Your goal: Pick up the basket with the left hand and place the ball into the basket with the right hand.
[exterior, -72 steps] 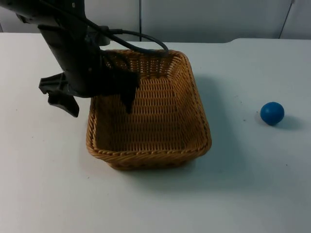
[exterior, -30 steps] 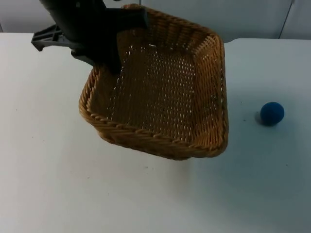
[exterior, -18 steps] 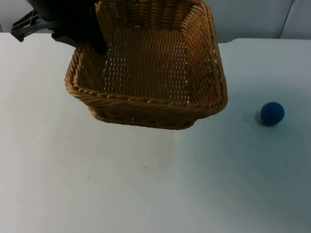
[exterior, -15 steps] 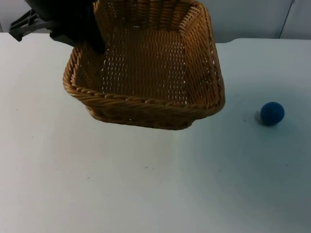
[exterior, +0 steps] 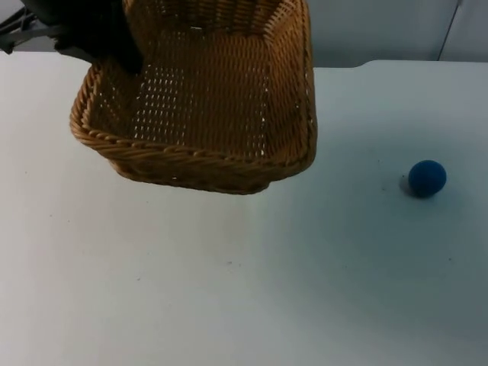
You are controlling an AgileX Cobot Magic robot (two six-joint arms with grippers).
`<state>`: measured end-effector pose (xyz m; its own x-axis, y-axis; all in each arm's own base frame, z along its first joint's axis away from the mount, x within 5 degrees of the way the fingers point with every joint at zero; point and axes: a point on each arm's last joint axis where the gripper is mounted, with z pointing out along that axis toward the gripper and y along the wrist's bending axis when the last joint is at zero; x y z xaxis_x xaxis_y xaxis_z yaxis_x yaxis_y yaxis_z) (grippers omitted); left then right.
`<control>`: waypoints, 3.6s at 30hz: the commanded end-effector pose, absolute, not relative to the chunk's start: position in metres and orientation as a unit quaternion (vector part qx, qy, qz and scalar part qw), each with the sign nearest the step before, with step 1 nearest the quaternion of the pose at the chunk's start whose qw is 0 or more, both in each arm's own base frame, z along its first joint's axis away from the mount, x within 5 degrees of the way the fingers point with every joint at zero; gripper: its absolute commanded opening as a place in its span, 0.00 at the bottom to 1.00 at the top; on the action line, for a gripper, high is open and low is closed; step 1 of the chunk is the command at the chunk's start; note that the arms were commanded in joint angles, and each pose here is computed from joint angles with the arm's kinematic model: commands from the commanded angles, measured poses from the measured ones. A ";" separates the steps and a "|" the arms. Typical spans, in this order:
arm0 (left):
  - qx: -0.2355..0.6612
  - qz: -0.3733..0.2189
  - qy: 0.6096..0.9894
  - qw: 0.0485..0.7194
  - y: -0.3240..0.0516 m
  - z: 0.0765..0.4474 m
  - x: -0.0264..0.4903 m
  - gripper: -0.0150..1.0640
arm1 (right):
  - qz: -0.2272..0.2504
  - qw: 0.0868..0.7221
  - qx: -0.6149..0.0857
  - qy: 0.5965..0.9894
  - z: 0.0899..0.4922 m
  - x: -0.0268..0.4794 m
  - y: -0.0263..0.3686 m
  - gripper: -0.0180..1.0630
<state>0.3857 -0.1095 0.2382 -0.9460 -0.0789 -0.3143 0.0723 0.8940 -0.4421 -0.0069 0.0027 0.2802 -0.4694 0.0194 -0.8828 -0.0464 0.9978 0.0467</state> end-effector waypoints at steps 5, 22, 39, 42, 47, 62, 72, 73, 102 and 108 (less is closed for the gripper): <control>-0.019 -0.256 0.949 0.182 -0.095 0.248 0.389 0.01 | 0.025 0.520 0.002 0.854 0.279 -0.007 0.001 0.98; -0.021 -0.303 0.942 0.144 -0.105 0.225 0.395 0.01 | 0.017 0.468 0.018 0.883 0.283 0.009 -0.001 0.98; -0.025 -0.298 0.944 0.138 -0.104 0.224 0.394 0.01 | -0.013 0.439 0.003 0.898 0.336 0.156 0.001 0.98; -0.033 -0.298 0.944 0.141 -0.103 0.224 0.395 0.01 | -0.008 0.448 0.000 0.894 0.339 0.191 0.003 0.98; -0.033 -0.289 0.946 0.144 -0.102 0.224 0.396 0.01 | 0.012 0.422 -0.013 0.907 0.338 0.227 0.009 0.98; -0.042 -0.250 0.956 0.149 -0.097 0.220 0.397 0.01 | 0.055 0.313 -0.045 0.947 0.263 0.338 0.050 0.98; -0.038 -0.246 0.957 0.148 -0.097 0.220 0.396 0.01 | 0.045 0.229 -0.040 0.971 0.192 0.382 0.057 0.98; -0.038 -0.246 0.957 0.148 -0.097 0.220 0.396 0.01 | 0.045 0.229 -0.040 0.971 0.192 0.382 0.057 0.98; -0.039 -0.246 0.958 0.142 -0.097 0.219 0.395 0.01 | -0.002 0.161 -0.059 0.985 0.131 0.412 0.068 0.98; -0.039 -0.246 0.958 0.142 -0.097 0.219 0.395 0.01 | 0.010 0.145 -0.078 0.986 0.127 0.410 0.077 0.98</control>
